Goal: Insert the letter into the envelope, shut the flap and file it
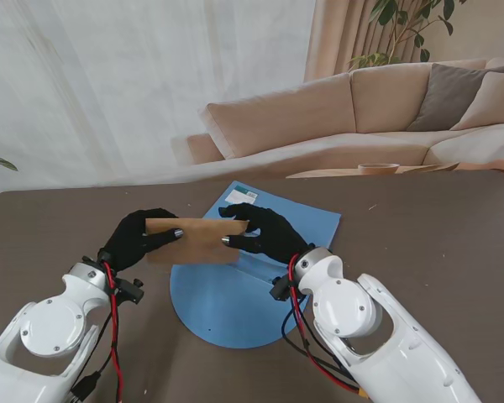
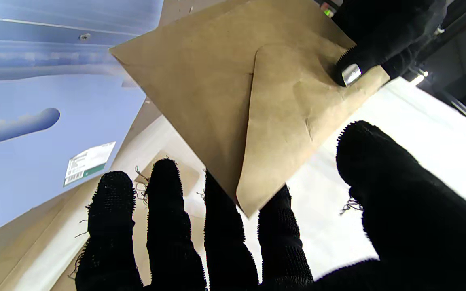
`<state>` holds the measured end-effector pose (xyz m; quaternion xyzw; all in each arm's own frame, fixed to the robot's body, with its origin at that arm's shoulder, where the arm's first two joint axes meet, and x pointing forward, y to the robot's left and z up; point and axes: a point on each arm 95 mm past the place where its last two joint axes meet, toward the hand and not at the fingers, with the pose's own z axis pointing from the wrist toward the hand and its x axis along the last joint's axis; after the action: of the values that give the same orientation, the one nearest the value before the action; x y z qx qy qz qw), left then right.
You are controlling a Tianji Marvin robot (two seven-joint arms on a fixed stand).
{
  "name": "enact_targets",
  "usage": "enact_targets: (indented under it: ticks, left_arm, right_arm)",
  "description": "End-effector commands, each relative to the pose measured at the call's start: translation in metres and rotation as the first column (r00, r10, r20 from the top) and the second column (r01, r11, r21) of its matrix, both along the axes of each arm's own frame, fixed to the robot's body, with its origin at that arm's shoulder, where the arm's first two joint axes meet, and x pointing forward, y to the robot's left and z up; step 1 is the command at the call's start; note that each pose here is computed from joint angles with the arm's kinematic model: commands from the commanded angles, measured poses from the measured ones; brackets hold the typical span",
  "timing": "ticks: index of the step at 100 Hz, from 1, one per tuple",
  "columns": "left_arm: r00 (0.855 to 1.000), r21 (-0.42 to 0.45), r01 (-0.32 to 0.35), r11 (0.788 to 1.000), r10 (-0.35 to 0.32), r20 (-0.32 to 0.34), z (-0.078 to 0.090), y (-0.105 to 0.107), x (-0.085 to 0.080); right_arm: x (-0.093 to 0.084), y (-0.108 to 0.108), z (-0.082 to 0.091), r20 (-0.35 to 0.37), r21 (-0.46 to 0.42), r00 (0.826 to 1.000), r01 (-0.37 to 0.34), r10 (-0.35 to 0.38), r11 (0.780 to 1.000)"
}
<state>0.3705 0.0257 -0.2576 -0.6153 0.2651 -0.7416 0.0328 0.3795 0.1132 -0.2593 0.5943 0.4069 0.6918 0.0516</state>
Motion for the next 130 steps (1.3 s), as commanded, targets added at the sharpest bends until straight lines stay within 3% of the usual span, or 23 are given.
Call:
enact_targets:
  ticks: [1,24,46,76,99,130]
  left_arm:
    - [1.0,-0.009,-0.001,1.0,0.001,0.009,-0.004,0.002,0.0]
    - [0.993,-0.038,-0.045,0.998,0.049,0.106,-0.013,0.013,-0.004]
    - [0.987,-0.098,-0.098,0.99,0.109,0.12,-0.022,0.021,-0.013]
    - [0.991,-0.146,-0.109,0.983,0.119,0.06,-0.04,0.029,-0.018]
    - [0.994,-0.191,-0.1,0.976,0.108,0.03,-0.051,0.034,-0.015]
    - [0.994,-0.213,-0.099,0.972,0.106,0.022,-0.057,0.038,-0.015]
  right_arm:
    - [-0.006,-0.001,0.003,0.008,0.001,1.0,0.002,-0.002,1.0]
    - [-0.003,-0.022,0.006,0.041,-0.064,0.993,0.11,-0.108,0.992]
    - [0.025,-0.042,-0.009,0.053,-0.25,0.987,0.161,-0.152,0.955]
    - [0.071,-0.041,-0.037,-0.01,-0.489,0.999,0.029,-0.039,0.872]
    - [0.097,-0.033,-0.052,-0.064,-0.587,0.998,-0.059,0.026,0.808]
    - [0.111,-0.018,-0.067,-0.085,-0.637,0.995,-0.095,0.052,0.765]
